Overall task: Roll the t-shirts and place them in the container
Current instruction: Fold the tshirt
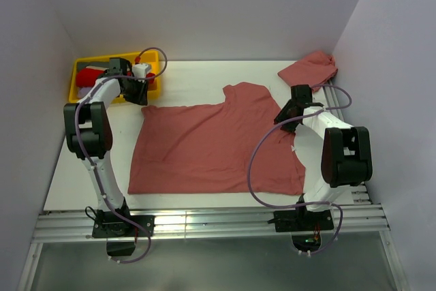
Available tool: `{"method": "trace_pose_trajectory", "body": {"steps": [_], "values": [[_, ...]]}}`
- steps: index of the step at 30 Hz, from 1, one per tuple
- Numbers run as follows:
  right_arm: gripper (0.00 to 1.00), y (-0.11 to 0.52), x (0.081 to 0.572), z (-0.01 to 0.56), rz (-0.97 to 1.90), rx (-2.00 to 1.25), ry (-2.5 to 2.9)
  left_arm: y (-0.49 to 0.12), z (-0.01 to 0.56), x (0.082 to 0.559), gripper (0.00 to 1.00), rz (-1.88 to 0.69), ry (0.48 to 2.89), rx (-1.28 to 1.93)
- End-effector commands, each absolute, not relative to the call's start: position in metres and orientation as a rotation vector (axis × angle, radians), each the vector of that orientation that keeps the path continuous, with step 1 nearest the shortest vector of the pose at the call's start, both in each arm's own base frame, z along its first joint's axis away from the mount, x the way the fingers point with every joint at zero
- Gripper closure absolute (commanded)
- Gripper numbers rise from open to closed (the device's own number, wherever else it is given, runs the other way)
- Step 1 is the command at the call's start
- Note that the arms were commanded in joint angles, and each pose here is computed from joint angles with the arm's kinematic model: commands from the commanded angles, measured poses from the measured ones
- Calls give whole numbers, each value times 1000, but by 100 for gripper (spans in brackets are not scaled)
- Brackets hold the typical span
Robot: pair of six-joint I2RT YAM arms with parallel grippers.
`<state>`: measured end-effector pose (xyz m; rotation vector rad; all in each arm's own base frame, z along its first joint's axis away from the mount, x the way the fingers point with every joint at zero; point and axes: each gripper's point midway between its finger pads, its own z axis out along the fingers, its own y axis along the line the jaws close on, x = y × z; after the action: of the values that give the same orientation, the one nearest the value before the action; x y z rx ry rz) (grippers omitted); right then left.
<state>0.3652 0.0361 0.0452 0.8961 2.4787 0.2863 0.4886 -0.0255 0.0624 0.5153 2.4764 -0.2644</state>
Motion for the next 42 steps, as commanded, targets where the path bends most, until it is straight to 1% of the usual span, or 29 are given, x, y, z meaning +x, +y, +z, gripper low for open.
{"method": "trace_pose_trajectory", "body": {"steps": [1, 5, 10, 16, 21, 23, 27, 30, 31, 33, 34, 36, 37, 42], "values": [[56, 30, 376, 50, 266, 868, 2445, -14, 72, 492, 61, -239, 2456, 486], [57, 30, 374, 46, 262, 871, 2454, -12, 59, 489, 65, -254, 2491, 480], [57, 30, 372, 44, 258, 873, 2459, -14, 50, 489, 66, -289, 2506, 480], [57, 28, 370, 43, 245, 873, 2463, -22, 41, 485, 62, -359, 2526, 485], [57, 29, 369, 42, 249, 875, 2464, -23, 35, 483, 61, -375, 2544, 485], [57, 29, 368, 42, 248, 873, 2464, -22, 33, 481, 59, -373, 2549, 480], [57, 30, 369, 41, 259, 876, 2463, -23, 31, 483, 59, -366, 2550, 473], [57, 30, 369, 43, 261, 875, 2459, -25, 28, 483, 66, -376, 2554, 471], [57, 30, 369, 43, 256, 874, 2459, -26, 28, 482, 74, -378, 2557, 473], [58, 29, 371, 45, 250, 868, 2456, -27, 31, 483, 82, -380, 2549, 473], [59, 29, 371, 45, 249, 867, 2458, -28, 36, 483, 90, -383, 2540, 475], [61, 29, 375, 48, 250, 857, 2453, -29, 42, 483, 98, -390, 2530, 468], [61, 29, 377, 49, 252, 849, 2450, -30, 53, 483, 100, -386, 2510, 467], [62, 31, 393, 54, 278, 823, 2427, -27, 87, 487, 100, -334, 2442, 453]]}}
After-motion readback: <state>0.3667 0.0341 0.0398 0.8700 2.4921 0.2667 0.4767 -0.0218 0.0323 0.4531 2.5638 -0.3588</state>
